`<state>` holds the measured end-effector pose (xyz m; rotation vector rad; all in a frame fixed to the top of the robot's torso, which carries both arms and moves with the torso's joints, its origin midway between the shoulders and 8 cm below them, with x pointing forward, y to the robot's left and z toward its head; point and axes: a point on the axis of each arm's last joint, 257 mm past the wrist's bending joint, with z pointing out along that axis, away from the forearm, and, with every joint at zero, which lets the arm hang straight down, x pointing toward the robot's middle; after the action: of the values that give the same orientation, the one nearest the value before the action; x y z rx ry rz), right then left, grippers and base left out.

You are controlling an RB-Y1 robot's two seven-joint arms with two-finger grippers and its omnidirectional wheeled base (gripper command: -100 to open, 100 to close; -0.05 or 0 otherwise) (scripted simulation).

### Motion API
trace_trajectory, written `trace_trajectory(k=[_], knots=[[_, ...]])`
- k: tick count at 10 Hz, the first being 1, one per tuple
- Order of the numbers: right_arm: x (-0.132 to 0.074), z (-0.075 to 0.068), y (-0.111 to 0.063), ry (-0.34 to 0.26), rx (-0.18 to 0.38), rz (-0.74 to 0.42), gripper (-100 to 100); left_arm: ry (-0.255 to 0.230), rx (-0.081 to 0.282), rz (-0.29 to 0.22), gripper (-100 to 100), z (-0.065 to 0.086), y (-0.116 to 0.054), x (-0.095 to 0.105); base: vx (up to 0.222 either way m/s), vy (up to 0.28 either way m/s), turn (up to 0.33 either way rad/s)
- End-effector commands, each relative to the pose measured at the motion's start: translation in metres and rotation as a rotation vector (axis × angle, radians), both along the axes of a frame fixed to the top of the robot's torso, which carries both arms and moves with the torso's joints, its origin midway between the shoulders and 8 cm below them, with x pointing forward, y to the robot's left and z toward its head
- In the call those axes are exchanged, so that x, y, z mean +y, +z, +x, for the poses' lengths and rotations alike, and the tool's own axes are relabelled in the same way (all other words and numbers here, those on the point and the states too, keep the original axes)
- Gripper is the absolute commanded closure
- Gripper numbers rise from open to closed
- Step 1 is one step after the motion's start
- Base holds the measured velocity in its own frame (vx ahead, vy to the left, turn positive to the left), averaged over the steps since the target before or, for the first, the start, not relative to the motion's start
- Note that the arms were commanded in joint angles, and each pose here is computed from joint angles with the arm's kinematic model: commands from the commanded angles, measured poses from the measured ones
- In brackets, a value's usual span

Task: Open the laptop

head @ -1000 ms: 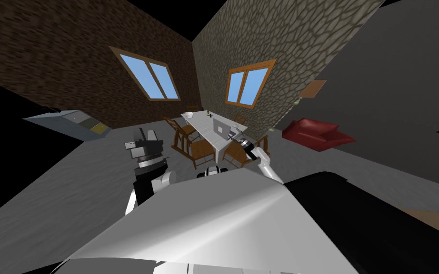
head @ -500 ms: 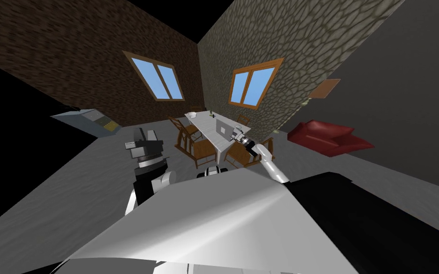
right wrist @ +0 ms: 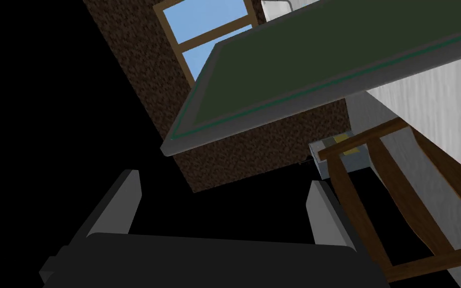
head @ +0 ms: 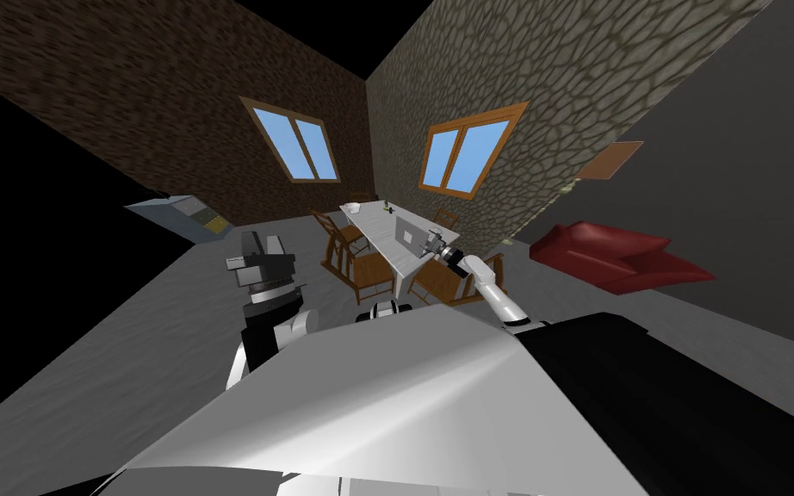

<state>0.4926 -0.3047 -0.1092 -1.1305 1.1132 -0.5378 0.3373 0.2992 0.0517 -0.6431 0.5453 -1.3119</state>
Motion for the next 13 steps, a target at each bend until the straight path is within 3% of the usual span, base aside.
trace_trajectory(k=[1, 4, 5, 6, 13], knots=[[-0.015, 0.008, -0.002, -0.016, -0.021, -0.142, -100, 0.0, 0.0, 0.0, 0, 0.0, 0.0, 0.0, 0.02, 0.008, 0.085], [-0.016, 0.007, -0.001, -0.018, -0.023, -0.155, -100, 0.0, 0.0, 0.0, 0, 0.0, 0.0, 0.0, 0.009, 0.004, 0.022], [-0.016, 0.007, -0.001, -0.017, -0.023, -0.154, 100, 0.0, 0.0, 0.0, 0, 0.0, 0.0, 0.0, 0.0, 0.0, 0.0], [-0.024, 0.011, -0.001, -0.022, 0.013, -0.086, 100, 0.0, 0.0, 0.0, 0, 0.0, 0.0, 0.0, 0.017, -0.049, 0.055], [-0.048, 0.021, 0.0, -0.042, 0.119, 0.127, 100, 0.0, 0.0, 0.0, 0, 0.0, 0.0, 0.0, 0.005, -0.057, 0.044]])
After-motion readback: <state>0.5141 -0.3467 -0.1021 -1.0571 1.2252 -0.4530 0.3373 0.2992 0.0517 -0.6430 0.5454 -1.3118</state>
